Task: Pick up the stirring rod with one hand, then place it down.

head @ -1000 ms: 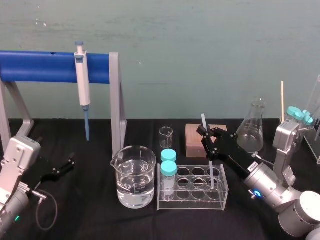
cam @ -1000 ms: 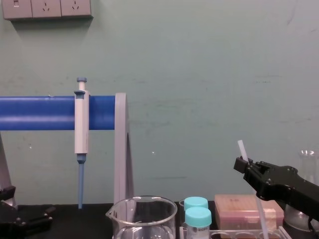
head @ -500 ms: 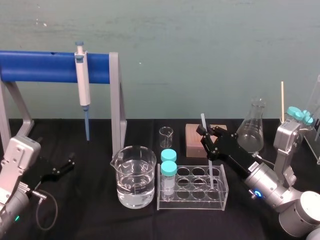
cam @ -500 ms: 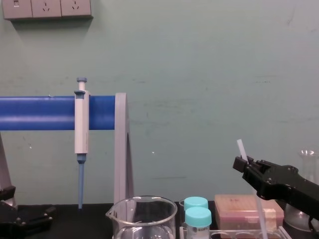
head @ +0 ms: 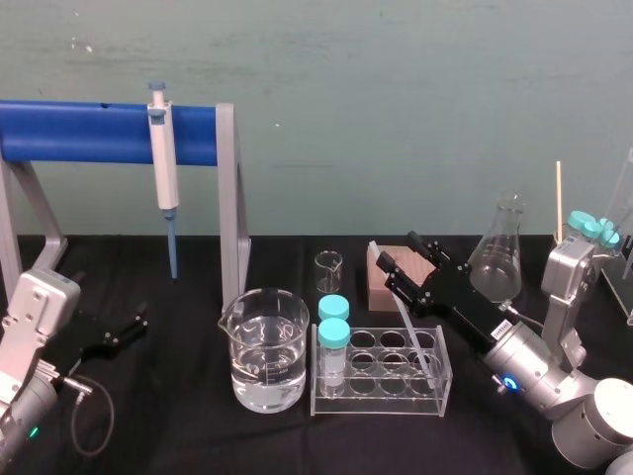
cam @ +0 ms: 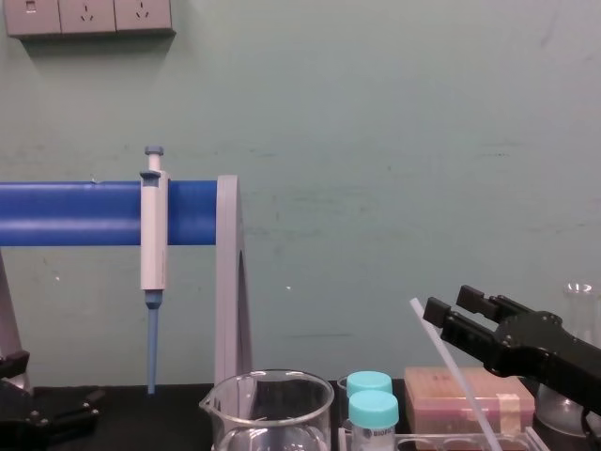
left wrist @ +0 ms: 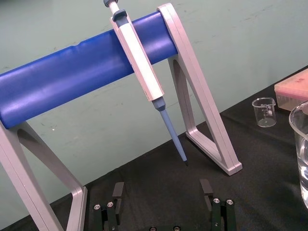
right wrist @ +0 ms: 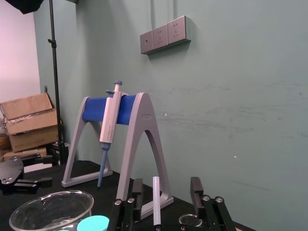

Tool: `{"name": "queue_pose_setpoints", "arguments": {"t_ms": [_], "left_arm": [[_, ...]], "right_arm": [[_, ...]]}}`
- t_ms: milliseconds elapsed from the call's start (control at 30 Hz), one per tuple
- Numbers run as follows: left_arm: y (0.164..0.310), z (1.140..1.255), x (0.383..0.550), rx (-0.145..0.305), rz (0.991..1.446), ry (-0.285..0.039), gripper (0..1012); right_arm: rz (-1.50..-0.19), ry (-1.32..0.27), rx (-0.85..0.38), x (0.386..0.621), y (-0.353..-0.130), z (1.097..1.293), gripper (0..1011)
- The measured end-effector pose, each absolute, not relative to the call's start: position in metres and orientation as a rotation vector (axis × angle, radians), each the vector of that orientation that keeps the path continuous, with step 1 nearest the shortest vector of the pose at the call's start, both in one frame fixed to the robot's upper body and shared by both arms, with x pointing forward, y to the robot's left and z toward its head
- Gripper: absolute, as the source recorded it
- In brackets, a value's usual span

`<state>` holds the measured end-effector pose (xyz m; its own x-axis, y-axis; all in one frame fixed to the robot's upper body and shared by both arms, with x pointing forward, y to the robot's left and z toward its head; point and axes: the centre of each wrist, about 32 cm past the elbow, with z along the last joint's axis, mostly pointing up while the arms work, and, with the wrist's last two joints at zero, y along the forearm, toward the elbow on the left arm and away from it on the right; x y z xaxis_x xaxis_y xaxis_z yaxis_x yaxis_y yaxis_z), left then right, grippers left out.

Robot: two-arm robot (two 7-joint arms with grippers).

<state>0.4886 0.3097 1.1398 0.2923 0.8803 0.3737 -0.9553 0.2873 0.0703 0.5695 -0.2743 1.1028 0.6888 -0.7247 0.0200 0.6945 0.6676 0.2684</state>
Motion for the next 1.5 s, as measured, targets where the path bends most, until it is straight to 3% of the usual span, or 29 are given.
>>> {"name": "queue_pose_setpoints", "arguments": {"t_ms": [233, 500, 967, 1333, 1500], "left_arm": [[0.310, 1.140, 0.489, 0.304, 1.248, -0.285, 1000], [0.310, 1.140, 0.489, 0.304, 1.248, -0.285, 1000], [0.310, 1.140, 0.489, 0.305, 1.248, -0.285, 1000], [0.310, 1.140, 0.489, 0.305, 1.248, -0.285, 1000], [0.310, 1.140, 0.489, 0.304, 1.248, -0.285, 1000]], "right_arm": [[-0.803, -0.129, 0.248, 0.569, -0.274, 1.103, 835], [-0.802, -0.129, 0.248, 0.569, -0.274, 1.103, 1003], [-0.817, -0.142, 0.258, 0.567, -0.273, 1.107, 1003], [-0.945, -0.237, 0.324, 0.553, -0.271, 1.135, 1003], [-1.058, -0.136, 0.316, 0.544, -0.276, 1.141, 1003]]}}
